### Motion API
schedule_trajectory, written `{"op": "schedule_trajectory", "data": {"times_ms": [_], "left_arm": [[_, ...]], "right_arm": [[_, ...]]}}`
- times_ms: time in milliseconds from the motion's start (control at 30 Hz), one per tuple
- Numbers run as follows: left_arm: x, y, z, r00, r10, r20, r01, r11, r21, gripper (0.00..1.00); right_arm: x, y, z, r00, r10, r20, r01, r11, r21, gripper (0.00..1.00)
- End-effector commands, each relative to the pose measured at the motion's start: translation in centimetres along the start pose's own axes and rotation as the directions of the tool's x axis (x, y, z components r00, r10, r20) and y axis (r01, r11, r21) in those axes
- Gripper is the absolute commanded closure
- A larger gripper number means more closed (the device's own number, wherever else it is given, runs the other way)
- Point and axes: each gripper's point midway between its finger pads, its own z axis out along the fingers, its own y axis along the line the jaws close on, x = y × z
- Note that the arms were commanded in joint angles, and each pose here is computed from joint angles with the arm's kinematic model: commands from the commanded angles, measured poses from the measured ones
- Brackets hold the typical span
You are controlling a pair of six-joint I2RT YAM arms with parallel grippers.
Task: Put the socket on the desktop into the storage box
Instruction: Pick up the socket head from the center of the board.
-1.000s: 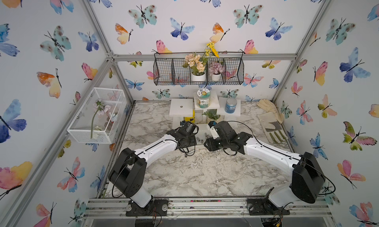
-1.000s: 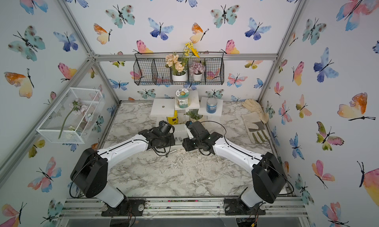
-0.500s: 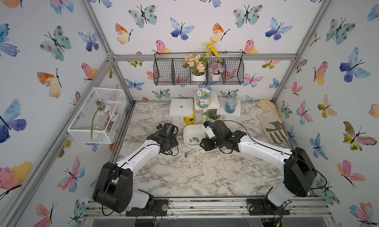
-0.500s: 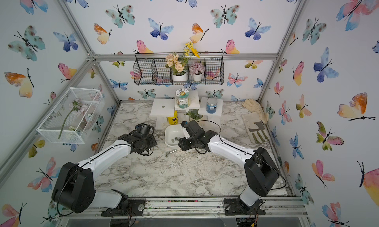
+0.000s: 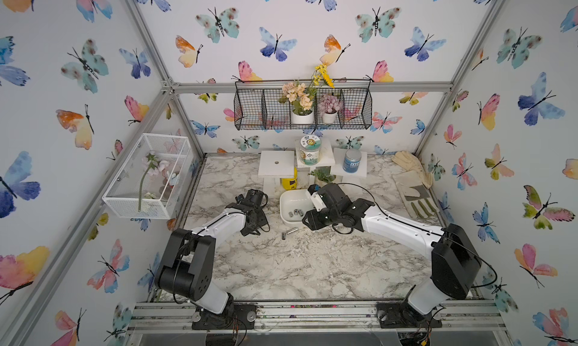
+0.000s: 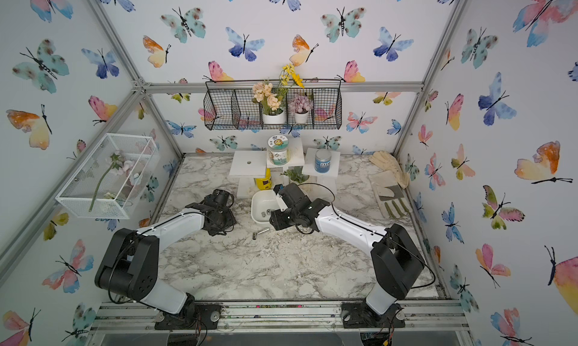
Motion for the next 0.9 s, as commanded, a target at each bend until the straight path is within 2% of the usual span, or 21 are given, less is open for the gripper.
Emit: {"op": "schedule_trajectory", "data": {"times_ms": [0,867], "left_arm": [[-0.4,-0.7,0.4,1.0,0.01,-0.008,-0.01,1.0,0.015,0.4],[0.9,0.2,2.7,0.998,0.027,-0.061,-0.029,0.999,-0.03,0.64]], "right_arm": [[-0.3,0.2,0.0,1.0,-0.011,0.007,0.011,1.0,-0.002,0.51],[-0.6,0.1,0.2,1.0,-0.011,0.01,0.011,1.0,0.006,0.51]]}}
